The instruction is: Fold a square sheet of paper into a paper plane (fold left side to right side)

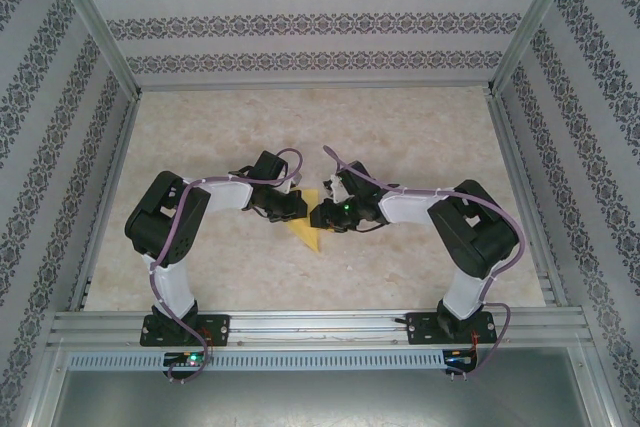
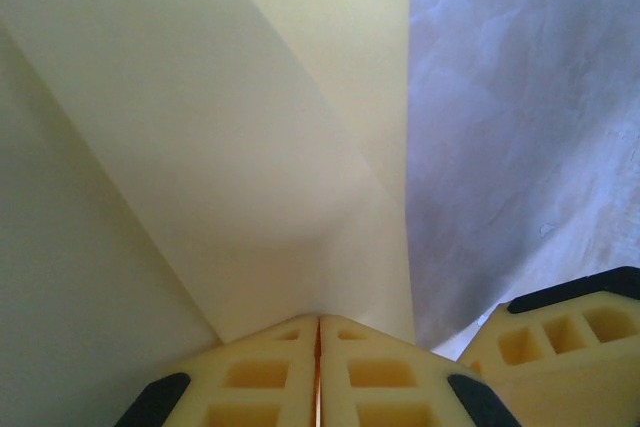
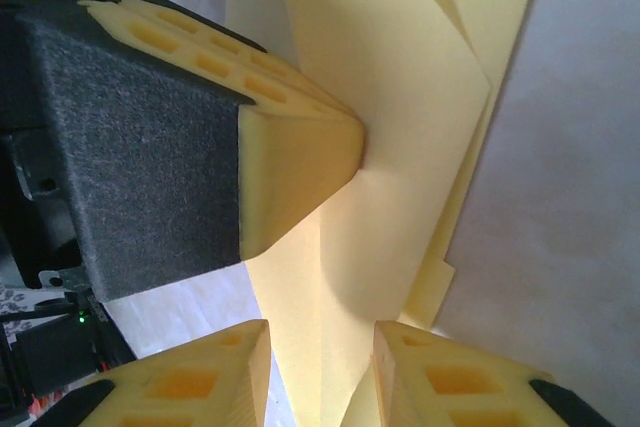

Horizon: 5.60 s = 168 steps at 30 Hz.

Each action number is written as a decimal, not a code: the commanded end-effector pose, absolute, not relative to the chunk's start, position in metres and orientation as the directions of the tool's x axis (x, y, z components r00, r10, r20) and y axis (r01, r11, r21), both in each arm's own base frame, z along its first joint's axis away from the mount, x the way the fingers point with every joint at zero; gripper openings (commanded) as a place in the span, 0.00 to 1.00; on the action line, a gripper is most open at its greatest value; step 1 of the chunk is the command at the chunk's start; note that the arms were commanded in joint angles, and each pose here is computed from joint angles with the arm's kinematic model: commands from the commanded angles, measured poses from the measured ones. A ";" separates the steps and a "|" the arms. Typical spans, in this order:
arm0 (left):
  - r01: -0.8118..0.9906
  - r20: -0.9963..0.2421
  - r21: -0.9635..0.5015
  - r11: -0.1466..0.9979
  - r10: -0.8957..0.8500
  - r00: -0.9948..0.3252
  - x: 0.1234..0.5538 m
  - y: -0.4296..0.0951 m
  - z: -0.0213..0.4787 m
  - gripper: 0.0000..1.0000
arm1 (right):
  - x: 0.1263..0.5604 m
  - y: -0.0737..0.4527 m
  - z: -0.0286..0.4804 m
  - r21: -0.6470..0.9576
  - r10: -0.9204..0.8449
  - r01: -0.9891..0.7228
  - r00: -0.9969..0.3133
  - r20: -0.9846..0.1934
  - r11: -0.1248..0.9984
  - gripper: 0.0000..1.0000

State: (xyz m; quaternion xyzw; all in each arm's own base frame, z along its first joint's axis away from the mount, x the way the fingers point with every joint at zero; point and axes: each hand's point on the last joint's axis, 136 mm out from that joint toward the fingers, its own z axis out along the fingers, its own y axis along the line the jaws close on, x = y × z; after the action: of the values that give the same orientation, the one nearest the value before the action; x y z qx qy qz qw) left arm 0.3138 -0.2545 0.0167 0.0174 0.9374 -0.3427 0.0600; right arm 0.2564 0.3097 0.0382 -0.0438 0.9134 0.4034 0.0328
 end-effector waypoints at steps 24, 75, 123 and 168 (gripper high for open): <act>0.029 -0.073 -0.554 0.832 -0.014 -0.997 0.302 -0.236 -0.012 0.09 | 0.249 0.311 0.038 0.776 0.004 -0.049 -0.998 -0.067 0.629 0.37; 0.031 -0.075 -0.550 0.835 -0.013 -0.997 0.303 -0.235 -0.012 0.09 | 0.240 0.314 0.030 0.784 0.049 0.043 -0.999 0.016 0.619 0.37; 0.027 -0.072 -0.548 0.836 -0.015 -0.997 0.302 -0.235 -0.013 0.09 | 0.247 0.316 0.041 0.810 0.033 -0.002 -0.999 -0.026 0.587 0.29; 0.031 -0.070 -0.541 0.840 -0.009 -0.998 0.303 -0.235 -0.015 0.08 | 0.213 0.324 0.059 0.806 -0.078 -0.089 -0.996 -0.053 0.585 0.00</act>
State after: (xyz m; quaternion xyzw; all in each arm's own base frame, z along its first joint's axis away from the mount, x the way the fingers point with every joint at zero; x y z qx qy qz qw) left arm 0.3142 -0.2545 0.0169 0.0174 0.9375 -0.3421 0.0606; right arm 0.2174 0.3216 0.0476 -0.0344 0.8949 0.4449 -0.0009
